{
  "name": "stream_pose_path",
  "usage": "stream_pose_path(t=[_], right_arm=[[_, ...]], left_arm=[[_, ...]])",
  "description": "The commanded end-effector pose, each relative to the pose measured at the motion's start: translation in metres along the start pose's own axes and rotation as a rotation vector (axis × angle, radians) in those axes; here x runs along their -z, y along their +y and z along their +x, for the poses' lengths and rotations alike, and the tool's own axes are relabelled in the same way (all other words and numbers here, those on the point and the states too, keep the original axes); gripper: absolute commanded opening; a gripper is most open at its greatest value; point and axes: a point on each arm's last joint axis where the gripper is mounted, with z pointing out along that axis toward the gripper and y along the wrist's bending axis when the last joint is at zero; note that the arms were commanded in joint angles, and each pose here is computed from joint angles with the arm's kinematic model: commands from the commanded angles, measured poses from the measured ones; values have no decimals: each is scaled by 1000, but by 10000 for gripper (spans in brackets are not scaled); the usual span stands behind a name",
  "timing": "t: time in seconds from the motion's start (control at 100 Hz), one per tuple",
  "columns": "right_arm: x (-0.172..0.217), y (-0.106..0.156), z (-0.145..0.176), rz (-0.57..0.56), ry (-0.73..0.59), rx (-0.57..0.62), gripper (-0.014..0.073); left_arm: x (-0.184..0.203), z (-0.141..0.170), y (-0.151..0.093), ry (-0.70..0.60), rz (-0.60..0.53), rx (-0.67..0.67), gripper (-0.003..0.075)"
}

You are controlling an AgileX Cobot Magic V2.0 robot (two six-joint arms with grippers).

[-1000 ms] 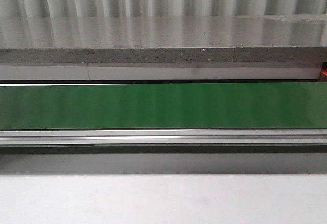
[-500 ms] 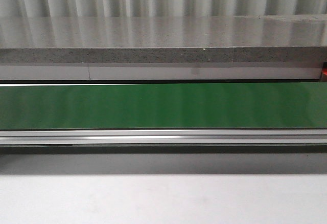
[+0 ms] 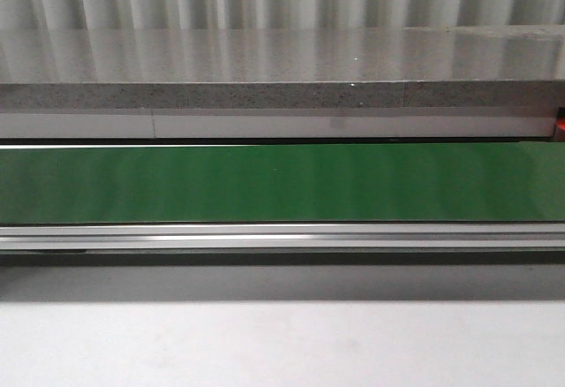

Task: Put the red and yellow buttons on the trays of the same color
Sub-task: 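Lower the yellow button into the yellow tray and open the right gripper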

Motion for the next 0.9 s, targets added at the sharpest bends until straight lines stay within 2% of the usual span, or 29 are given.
stream_pose_path(t=[0.0, 0.56, 0.66, 0.78, 0.89], right_arm=[[7, 1, -13, -14, -95, -4, 197], [-18, 0, -10, -2, -31, -13, 209], [-18, 0, -9, 0, -22, -13, 302], [-16, 0, -8, -2, -14, -24, 489], [-10, 1, -8, -8, -22, -30, 573]], left_arm=[[3, -14, -1, -97, 3, 6, -20], [3, -14, -1, -97, 3, 6, -20], [3, -14, -1, -97, 3, 6, -20], [3, -14, -1, -97, 3, 6, -20], [3, -14, -1, -97, 3, 6, -20]])
